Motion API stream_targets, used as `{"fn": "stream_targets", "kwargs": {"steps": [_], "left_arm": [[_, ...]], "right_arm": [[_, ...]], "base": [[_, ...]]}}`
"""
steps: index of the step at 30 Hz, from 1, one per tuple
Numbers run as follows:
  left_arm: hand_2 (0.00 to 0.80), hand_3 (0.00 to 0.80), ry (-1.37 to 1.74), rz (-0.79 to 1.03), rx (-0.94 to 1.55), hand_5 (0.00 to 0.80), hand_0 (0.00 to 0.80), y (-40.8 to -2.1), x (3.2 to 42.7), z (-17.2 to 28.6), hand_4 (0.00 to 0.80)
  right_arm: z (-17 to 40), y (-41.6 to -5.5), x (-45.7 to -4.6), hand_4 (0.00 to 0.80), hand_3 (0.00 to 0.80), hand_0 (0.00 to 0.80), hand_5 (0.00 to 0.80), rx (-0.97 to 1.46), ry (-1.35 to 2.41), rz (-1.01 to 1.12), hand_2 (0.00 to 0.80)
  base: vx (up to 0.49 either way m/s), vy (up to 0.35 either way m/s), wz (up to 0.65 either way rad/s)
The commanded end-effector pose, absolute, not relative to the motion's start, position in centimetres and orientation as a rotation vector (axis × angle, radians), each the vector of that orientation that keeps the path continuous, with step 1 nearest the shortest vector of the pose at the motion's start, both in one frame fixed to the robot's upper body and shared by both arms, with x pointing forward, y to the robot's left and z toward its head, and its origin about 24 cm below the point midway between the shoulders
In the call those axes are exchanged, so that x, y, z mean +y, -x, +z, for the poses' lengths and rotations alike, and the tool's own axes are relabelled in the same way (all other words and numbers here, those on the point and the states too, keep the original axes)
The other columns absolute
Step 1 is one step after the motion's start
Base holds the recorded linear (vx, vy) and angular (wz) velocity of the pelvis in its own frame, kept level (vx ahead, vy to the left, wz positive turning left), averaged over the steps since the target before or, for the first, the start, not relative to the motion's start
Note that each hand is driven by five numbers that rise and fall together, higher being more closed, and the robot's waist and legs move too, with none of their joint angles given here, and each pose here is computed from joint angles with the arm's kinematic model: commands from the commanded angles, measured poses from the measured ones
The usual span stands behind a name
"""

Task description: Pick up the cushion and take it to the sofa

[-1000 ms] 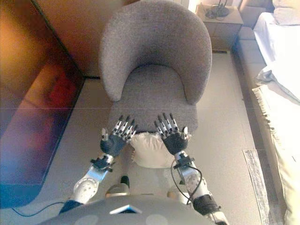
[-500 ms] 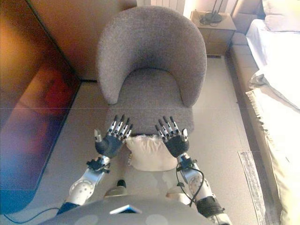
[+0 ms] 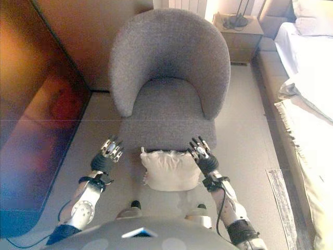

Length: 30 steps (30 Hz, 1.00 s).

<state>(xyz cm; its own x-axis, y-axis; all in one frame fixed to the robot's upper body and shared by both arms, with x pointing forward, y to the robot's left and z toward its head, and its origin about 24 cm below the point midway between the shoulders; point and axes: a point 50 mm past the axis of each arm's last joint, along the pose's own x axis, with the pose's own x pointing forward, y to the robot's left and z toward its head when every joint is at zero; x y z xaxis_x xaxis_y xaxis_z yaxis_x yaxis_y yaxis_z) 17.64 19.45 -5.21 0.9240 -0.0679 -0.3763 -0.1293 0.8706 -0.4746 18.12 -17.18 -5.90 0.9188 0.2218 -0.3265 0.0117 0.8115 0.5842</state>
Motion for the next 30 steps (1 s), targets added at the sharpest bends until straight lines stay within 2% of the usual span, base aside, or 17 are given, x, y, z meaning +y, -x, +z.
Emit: {"fn": "stream_targets", "kwargs": {"steps": [1,9,17,23,30], "left_arm": [[0.000,0.000,0.367,0.047,0.226,0.000,0.000,-21.1,20.5,-2.3,0.000],[0.000,0.000,0.207,0.088,0.160,0.000,0.000,-25.5,20.3,-0.4,0.000],[0.000,0.000,0.137,0.160,-0.026,0.000,0.000,-30.5,18.7,3.9,0.000],[0.000,0.000,0.139,0.156,-0.130,0.000,0.000,-32.4,17.4,6.8,0.000],[0.000,0.000,0.199,0.089,-0.192,0.000,0.000,-32.7,16.4,8.7,0.000]], "right_arm": [[-3.1,-21.9,-16.8,0.000,0.000,0.000,0.000,0.250,-0.520,0.112,0.000],[-0.6,-26.6,-17.4,0.000,0.000,0.000,0.000,0.152,-0.352,0.017,0.000],[5.3,-32.7,-17.5,0.000,0.000,0.000,0.000,0.000,-0.250,-0.043,0.000],[9.8,-35.4,-18.6,0.000,0.000,0.000,0.000,-0.111,-0.148,-0.107,0.000],[13.0,-36.9,-20.9,0.000,0.000,0.000,0.000,-0.172,-0.086,-0.252,0.000]], "base": [[-0.109,0.082,-0.05],[-0.198,-0.024,-0.10],[-0.192,-0.070,0.00],[-0.131,-0.044,0.18],[-0.035,-0.021,0.14]]}}
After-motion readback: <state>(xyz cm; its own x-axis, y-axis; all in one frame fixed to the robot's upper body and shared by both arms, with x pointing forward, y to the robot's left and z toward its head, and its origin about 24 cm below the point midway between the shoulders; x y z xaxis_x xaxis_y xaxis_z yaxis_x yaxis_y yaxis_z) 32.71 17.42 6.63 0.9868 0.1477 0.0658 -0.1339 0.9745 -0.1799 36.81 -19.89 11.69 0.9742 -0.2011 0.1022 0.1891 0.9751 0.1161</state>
